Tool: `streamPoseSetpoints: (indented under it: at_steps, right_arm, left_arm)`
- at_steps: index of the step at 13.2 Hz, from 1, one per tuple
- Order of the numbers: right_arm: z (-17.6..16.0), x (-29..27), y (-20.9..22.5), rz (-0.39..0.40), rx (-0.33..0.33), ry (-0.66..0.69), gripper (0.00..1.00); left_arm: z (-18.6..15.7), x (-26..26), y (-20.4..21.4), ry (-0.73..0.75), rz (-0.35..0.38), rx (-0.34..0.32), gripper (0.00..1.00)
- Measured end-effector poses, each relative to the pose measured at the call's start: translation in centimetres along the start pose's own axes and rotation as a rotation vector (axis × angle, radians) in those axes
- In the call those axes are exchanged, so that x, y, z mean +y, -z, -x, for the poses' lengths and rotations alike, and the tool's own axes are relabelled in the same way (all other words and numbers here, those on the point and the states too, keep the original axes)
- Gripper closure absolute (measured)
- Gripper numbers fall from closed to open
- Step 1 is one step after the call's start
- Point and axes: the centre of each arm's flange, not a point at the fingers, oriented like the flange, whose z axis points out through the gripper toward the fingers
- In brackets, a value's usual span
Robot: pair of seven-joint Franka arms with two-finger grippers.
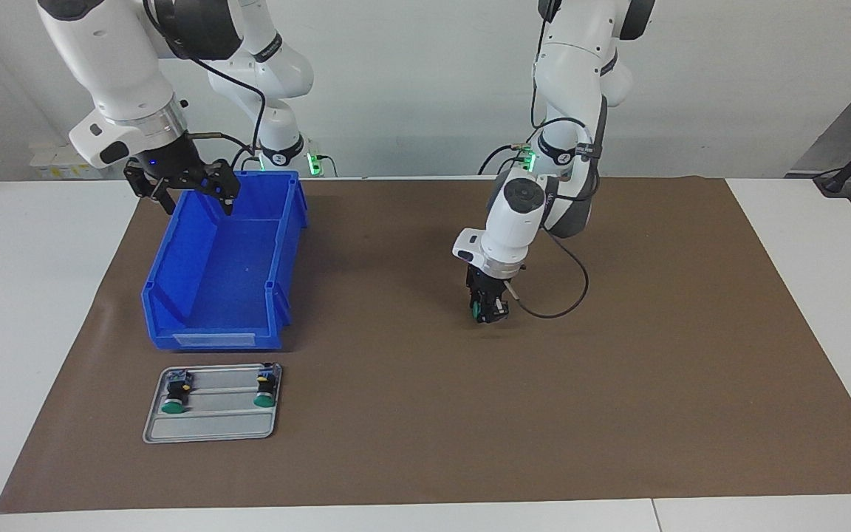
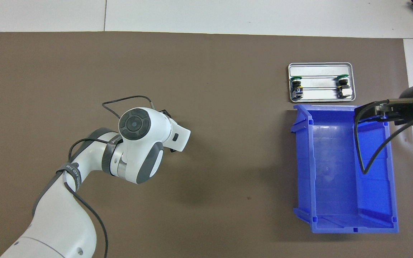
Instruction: Place and press button with both arms
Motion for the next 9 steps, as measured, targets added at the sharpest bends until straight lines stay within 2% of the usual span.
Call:
streamPoseSetpoints:
  at_steps: [2,5,9]
  right_arm:
    - [0.0,0.0,0.0,0.0,0.0,0.0,0.0]
    - [0.0,0.0,0.0,0.0,0.0,0.0,0.0]
    - [0.0,0.0,0.0,0.0,0.0,0.0,0.0]
  left_arm:
    - [0.5,-0.9,0.2,0.056,0.031,0.063,0.59]
    - [1.3,-2.7,0.9,0.104,0.087,0.206,0.59]
    - [3.0,-5.0,1.9,0.159,0.117,0.288,0.59]
